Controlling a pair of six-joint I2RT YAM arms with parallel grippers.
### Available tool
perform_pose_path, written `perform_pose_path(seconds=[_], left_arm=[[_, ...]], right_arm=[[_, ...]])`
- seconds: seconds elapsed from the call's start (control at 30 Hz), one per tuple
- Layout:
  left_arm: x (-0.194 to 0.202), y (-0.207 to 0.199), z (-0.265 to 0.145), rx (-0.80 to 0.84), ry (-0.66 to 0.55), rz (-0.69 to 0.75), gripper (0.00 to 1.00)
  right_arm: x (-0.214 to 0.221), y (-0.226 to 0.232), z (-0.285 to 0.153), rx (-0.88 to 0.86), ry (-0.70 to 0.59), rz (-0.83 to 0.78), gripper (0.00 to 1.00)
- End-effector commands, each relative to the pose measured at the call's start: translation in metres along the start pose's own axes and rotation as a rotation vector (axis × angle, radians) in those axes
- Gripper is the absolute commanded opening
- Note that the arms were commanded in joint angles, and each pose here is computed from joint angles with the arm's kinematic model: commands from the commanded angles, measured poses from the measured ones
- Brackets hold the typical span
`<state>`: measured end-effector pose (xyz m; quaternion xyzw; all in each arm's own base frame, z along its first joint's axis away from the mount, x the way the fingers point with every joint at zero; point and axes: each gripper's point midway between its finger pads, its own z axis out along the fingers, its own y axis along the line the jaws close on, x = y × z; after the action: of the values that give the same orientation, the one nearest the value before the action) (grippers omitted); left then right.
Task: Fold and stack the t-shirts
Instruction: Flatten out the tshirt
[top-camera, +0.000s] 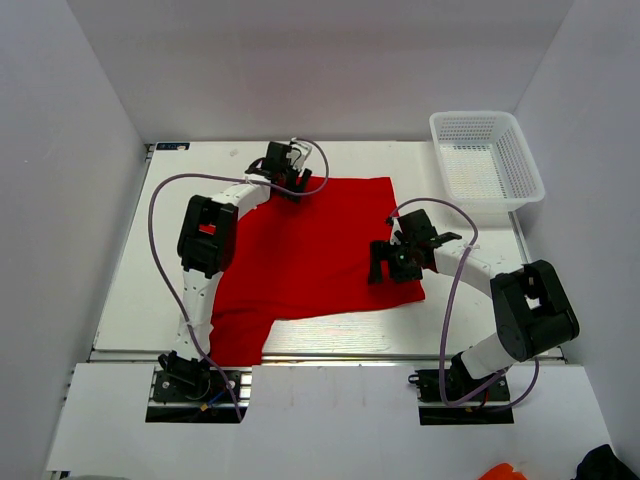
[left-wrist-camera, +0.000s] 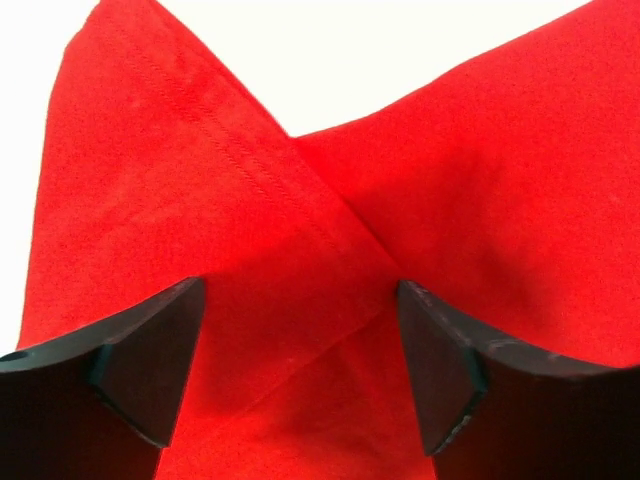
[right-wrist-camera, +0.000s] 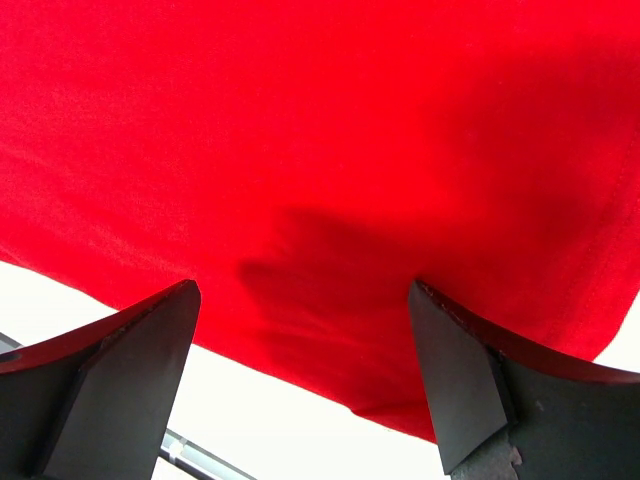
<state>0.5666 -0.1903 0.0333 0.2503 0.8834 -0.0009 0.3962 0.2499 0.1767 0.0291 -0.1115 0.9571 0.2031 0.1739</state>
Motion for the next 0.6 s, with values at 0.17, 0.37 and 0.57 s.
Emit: perform_pose_path(seconds=[0.17,0.37,0.57], left_arm=[[-0.032,0.024,-0.004,-0.122,-0.077,-0.012,0.66],[-0.041,0.031,-0.004,-0.160,-0.096,-0.043,0.09],[-0.047,0.032,-0.010,-0.108,-0.146,-0.065,0.00]], right_arm=[[0.003,-0.003,-0.003,0.017,0.026,0.028,0.90],[0.005,-0.004,-0.002,0.020,0.037,0.028,0.90],[0.005,-0.007,-0.004,0.038,0.032,0.033,0.90]])
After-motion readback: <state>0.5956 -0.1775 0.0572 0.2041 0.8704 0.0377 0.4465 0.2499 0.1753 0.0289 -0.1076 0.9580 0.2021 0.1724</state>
